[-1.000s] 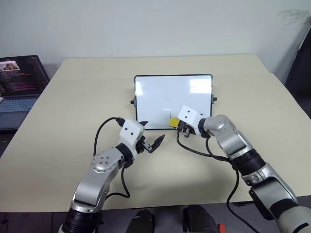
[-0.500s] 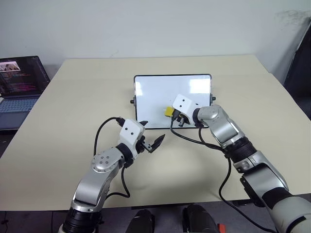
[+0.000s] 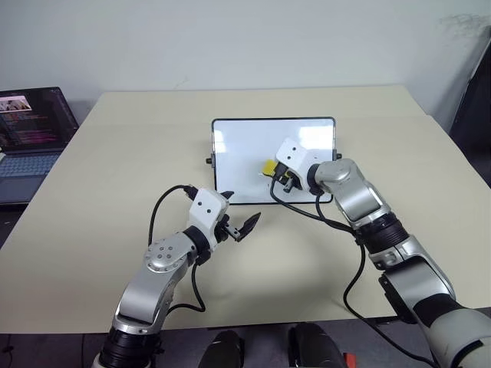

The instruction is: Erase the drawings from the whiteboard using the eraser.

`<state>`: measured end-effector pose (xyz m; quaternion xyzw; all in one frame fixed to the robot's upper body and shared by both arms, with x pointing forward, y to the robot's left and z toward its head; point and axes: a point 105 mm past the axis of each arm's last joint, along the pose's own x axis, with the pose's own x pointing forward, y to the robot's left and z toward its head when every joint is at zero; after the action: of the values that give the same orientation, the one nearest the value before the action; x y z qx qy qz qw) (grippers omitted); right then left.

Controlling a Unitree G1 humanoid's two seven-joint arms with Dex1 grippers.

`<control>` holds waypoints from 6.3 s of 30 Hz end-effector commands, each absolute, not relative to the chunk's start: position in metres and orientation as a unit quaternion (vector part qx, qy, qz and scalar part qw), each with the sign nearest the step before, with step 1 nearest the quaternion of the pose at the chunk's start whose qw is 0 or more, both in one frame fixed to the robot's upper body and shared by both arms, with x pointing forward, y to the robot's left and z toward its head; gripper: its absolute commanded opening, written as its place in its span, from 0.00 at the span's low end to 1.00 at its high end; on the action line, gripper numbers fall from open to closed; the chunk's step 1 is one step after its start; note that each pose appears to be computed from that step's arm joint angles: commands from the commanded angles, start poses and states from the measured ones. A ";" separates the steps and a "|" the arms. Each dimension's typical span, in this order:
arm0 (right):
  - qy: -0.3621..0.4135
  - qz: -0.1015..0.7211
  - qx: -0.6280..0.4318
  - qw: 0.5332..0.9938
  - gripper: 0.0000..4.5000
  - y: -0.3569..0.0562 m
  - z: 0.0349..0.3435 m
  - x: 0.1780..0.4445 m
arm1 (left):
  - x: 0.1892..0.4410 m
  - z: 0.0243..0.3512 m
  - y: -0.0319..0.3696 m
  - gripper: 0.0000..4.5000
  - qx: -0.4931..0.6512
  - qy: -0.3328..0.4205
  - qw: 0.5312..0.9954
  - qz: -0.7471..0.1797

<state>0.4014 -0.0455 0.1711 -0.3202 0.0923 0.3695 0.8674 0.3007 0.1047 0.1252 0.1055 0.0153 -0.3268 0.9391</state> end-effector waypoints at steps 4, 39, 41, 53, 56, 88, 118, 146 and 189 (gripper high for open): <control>0.050 0.348 -0.310 0.884 0.25 -0.045 0.205 0.408 | 0.300 0.136 0.097 1.00 0.109 -0.010 0.934 -0.340; 0.166 0.407 -0.360 0.823 0.25 -0.063 0.108 0.375 | 0.300 0.135 0.100 1.00 0.107 -0.009 0.939 -0.328; 0.159 0.401 -0.359 0.828 0.25 -0.061 0.114 0.381 | 0.300 0.135 0.100 1.00 0.106 -0.010 0.939 -0.328; 0.114 0.400 -0.316 0.853 0.25 -0.042 0.166 0.378 | 0.298 0.132 0.100 1.00 0.109 -0.007 0.934 -0.339; 0.113 0.401 -0.305 0.856 0.25 -0.042 0.173 0.370 | 0.297 0.134 0.099 1.00 0.113 -0.009 0.932 -0.343; 0.247 0.042 -0.006 0.968 0.25 -0.203 0.157 0.324 | 0.279 0.184 0.047 1.00 0.103 -0.062 0.789 -0.603; 0.335 0.011 0.006 0.942 0.25 -0.232 0.123 0.323 | 0.275 0.166 0.036 1.00 0.110 -0.054 0.785 -0.608; 0.345 0.022 -0.002 0.938 0.99 -0.228 0.122 0.327 | 0.277 0.169 0.038 1.00 0.114 -0.053 0.791 -0.598; -0.004 -0.050 0.000 0.999 0.99 -0.204 0.083 0.223 | 0.226 0.102 0.217 1.00 0.153 -0.008 0.988 0.017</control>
<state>0.2214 -0.2097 0.0751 0.0037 0.0171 -0.0580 0.9982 0.2291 0.2226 0.0847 0.1381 0.0256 0.0209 0.9899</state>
